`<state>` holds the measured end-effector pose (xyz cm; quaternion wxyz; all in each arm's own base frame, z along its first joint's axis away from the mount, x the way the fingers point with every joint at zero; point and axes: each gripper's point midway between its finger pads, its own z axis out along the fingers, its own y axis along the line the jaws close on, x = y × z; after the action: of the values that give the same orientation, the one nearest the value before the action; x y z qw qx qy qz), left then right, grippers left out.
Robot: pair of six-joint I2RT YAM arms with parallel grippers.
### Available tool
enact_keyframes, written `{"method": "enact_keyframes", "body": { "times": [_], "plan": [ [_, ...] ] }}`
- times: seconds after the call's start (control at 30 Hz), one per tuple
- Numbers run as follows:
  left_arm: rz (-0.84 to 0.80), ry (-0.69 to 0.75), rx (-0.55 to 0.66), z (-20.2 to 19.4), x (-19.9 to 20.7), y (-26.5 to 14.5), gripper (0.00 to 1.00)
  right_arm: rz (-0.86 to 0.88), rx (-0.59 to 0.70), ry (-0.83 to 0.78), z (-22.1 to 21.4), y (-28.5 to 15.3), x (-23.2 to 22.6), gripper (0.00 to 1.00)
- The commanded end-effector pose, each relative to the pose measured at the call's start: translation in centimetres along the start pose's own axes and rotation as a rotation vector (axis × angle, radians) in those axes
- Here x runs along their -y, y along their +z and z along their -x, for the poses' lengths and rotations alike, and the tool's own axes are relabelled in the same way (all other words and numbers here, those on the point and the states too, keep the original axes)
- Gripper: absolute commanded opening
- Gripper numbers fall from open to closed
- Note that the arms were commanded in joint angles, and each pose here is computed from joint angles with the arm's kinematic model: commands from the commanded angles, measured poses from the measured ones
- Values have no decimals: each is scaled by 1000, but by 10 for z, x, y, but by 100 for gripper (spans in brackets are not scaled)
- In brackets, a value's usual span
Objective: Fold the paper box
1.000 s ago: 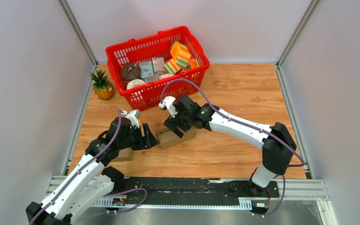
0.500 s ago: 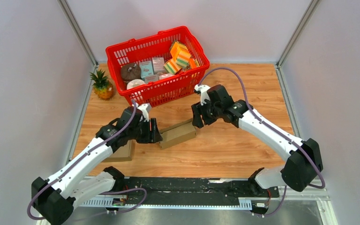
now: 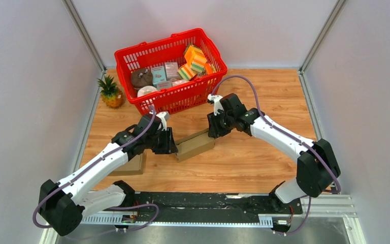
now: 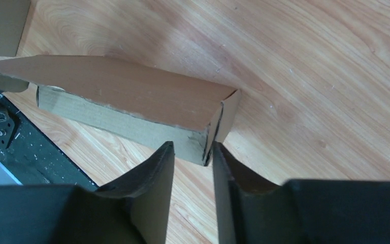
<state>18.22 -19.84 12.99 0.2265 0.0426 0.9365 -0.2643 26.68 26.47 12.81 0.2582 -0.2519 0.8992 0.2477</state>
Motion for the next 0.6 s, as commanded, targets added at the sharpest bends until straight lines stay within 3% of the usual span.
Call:
{"method": "enact_keyframes", "body": {
  "times": [0.0, 0.1, 0.23, 0.57],
  "plan": [
    [-79, 2, 66, 24, 25, -5, 40, 18, 67, -3, 21, 5, -3, 33],
    [-83, -4, 62, 25, 27, -2, 39, 29, 57, 10, 19, 9, -4, 31],
    [-82, 16, 48, 25, 30, 2, 49, 35, 44, 22, 14, 11, -4, 30],
    [10, 54, 31, 18, 17, -1, 38, 30, 63, 14, 16, 5, -5, 30]
  ]
}}
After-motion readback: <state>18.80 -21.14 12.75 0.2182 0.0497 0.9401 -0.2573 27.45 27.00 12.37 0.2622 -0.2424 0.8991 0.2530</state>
